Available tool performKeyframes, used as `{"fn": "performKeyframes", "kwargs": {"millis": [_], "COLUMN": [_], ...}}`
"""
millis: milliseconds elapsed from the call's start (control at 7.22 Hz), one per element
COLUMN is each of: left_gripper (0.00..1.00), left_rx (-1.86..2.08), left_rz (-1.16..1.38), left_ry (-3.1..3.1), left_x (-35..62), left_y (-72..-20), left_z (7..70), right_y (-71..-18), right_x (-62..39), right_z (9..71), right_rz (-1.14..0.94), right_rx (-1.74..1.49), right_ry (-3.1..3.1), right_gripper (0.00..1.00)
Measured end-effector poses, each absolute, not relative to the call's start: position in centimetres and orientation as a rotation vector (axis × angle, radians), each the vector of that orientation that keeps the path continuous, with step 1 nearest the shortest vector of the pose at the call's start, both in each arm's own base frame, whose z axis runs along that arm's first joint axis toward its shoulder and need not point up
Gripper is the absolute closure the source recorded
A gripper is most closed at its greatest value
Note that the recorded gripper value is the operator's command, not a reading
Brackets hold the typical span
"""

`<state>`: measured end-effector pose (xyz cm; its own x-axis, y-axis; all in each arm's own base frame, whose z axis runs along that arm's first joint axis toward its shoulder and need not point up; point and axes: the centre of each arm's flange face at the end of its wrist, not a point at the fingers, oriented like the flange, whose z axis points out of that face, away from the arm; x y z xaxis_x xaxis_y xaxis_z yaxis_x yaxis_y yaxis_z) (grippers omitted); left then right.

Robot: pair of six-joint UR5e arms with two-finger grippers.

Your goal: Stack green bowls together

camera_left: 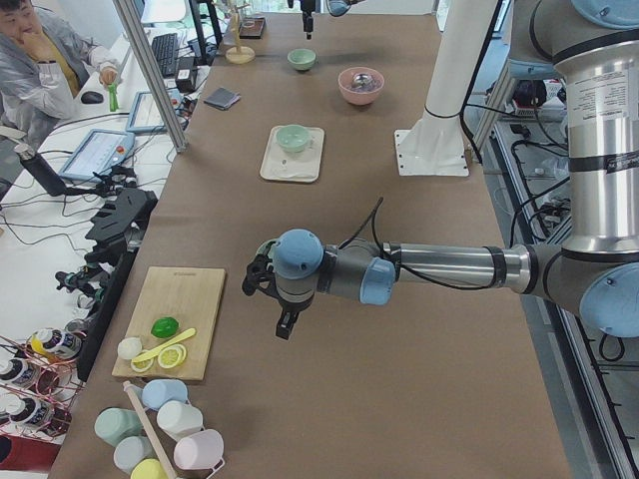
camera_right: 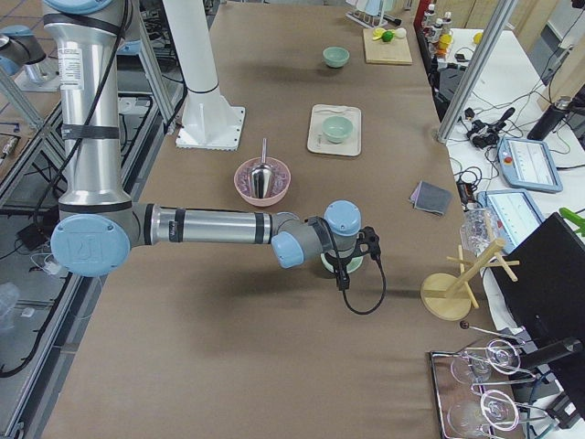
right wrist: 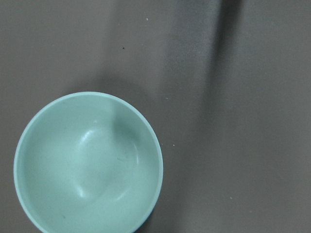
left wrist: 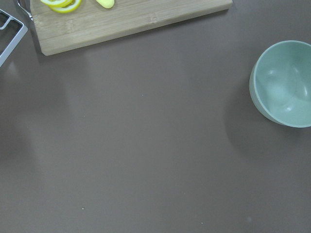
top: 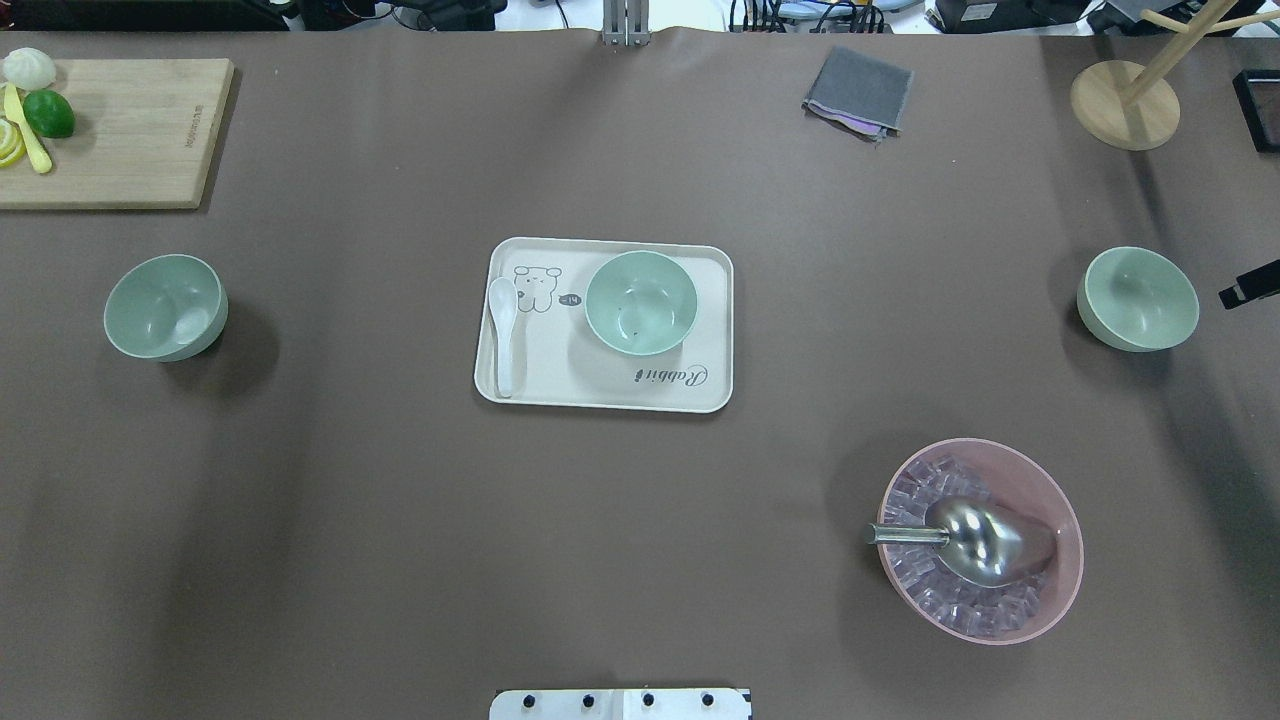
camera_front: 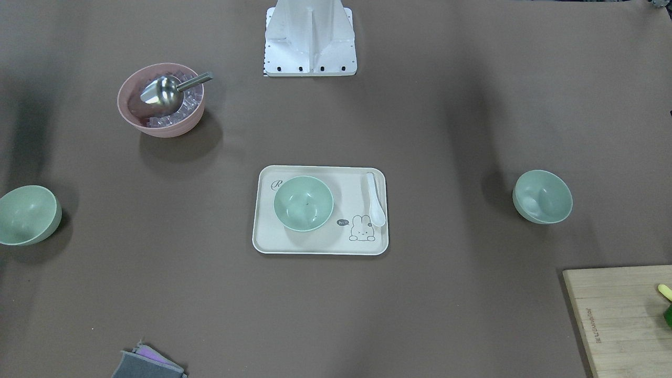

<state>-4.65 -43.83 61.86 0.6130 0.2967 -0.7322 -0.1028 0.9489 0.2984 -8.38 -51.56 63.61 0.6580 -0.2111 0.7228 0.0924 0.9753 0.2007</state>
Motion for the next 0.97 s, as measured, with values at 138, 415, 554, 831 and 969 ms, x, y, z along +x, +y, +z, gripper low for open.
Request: {"fn": "performKeyframes", "kwargs": {"millis": [138, 415, 554, 831, 969], "left_gripper": [0.02, 0.02, 0.02, 0.02, 0.02], "left_rx": [0.234, 0.234, 0.235, 0.237, 0.236], "left_rz": [0.232, 0.232, 0.233, 0.233, 0.233], "left_ry": [0.882, 0.884, 0.884, 0.881, 0.88], "left_x": [-4.6, -4.6, -4.6, -4.6, -4.6], "left_y": [-43.8, -43.9, -44.0, -44.2, -44.2], "left_z": [62.0, 62.1, 62.0, 61.9, 61.9], "right_y": [-52.9, -55.3, -55.8, -56.5, -56.6], "right_x": [-10.0, -11.7, -12.6, -14.7, -15.0], "right_z": [64.0, 65.2, 65.6, 65.6, 65.8], "right_rz": [-0.152, -0.134, -0.134, -0.109, -0.1], "right_rx": [0.12, 0.075, 0.056, 0.02, 0.008], "right_ry": [-0.836, -0.831, -0.828, -0.827, -0.824], "right_gripper": [0.03, 0.06, 0.22, 1.0, 1.0]}}
